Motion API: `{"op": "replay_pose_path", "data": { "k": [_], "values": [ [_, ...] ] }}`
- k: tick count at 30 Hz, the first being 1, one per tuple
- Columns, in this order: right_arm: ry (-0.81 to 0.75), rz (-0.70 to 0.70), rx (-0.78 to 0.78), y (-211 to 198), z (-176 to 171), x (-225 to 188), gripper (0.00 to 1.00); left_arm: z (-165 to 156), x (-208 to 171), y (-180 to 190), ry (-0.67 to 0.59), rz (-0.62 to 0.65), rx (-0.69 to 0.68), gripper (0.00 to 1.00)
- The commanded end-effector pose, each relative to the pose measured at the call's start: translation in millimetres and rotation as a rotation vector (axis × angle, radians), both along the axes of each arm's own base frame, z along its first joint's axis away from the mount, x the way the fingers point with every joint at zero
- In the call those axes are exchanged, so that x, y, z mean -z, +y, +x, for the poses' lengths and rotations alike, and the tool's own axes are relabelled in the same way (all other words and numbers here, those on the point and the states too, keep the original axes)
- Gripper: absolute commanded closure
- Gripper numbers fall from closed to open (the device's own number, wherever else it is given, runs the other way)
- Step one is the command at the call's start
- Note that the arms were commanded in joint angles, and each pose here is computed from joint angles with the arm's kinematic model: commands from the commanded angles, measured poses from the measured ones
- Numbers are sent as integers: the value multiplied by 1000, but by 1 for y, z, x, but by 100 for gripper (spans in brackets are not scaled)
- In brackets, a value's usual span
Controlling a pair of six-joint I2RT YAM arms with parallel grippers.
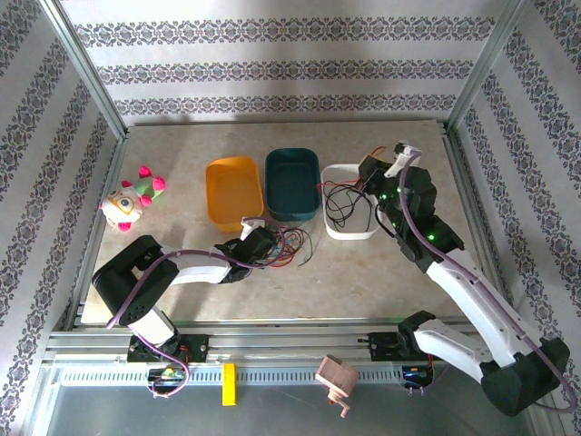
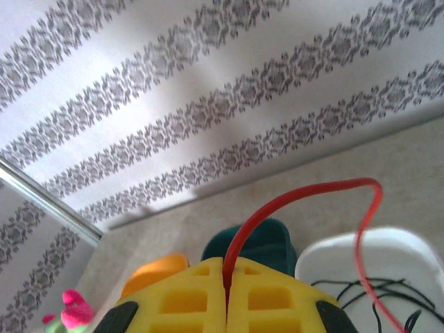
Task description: Untangle the cables
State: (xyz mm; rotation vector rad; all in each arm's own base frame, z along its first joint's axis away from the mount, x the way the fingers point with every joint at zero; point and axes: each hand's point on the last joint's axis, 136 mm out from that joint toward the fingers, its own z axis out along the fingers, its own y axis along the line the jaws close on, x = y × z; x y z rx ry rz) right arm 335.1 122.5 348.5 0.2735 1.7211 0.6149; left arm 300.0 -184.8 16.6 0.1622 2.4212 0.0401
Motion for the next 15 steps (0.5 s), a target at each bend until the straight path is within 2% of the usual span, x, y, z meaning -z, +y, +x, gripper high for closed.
{"op": "replay_pose_path", "data": {
  "k": [1, 8, 15],
  "values": [
    [-76, -17, -10, -3, -4, -23, 100, -17, 25, 15, 102, 60, 11, 100],
    [-112, -56, -77, 12, 9, -40, 100, -17, 26, 14, 105, 55, 9, 100],
    [-10, -113, -206, 58, 64, -11, 100, -17, 20, 13, 93, 35, 9, 100]
  ]
}}
